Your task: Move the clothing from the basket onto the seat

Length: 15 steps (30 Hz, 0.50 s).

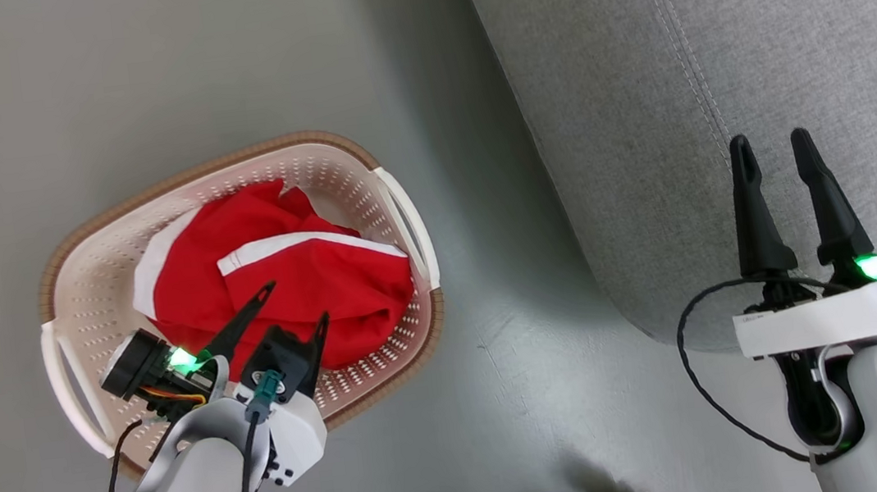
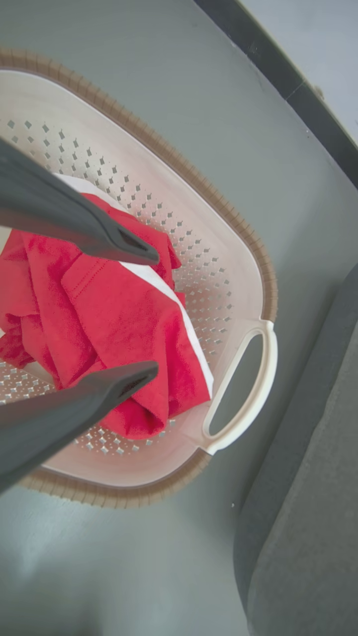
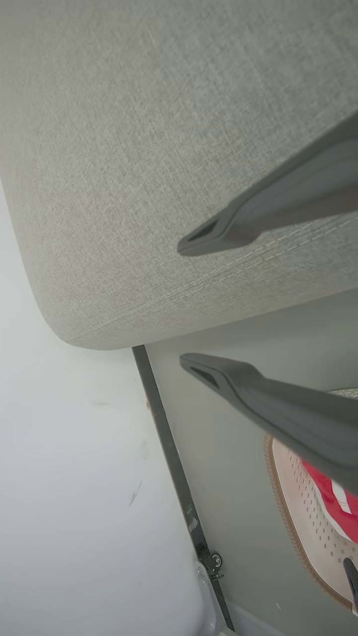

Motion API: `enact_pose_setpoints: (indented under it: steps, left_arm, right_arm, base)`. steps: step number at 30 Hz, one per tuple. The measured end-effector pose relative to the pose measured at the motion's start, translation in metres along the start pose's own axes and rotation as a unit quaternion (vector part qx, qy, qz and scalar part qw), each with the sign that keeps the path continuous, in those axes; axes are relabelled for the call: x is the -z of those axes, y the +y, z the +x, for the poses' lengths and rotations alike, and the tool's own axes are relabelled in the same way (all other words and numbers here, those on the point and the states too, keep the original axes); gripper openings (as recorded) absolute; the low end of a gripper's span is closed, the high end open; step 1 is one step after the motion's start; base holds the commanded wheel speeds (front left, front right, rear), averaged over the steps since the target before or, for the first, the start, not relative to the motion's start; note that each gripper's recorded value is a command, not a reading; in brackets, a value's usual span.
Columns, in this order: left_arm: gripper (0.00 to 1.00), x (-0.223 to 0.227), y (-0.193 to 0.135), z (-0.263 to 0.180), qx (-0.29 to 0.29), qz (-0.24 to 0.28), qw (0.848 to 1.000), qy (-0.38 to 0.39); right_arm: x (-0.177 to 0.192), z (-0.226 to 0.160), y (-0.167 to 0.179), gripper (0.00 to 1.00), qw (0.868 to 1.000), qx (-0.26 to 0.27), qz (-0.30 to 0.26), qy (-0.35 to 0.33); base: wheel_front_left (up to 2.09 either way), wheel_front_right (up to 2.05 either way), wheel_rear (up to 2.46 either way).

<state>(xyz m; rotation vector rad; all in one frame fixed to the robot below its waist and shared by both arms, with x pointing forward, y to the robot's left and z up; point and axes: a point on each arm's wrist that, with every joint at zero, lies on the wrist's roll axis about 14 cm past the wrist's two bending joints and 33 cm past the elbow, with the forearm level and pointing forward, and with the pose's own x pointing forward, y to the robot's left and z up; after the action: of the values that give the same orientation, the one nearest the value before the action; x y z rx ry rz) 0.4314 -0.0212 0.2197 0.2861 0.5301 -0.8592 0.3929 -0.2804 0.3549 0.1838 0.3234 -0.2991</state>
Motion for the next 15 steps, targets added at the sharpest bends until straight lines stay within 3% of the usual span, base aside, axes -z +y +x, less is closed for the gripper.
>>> enact_pose_setpoints:
  steps: [15]
  left_arm:
    - [1.00,0.035,-0.030,0.025,0.089,0.079,0.991,0.057]
  right_arm:
    - [0.007,0.010,-0.005,1.00,1.000,0.009,0.007,0.010]
  base:
    - [0.00,0.00,0.00]
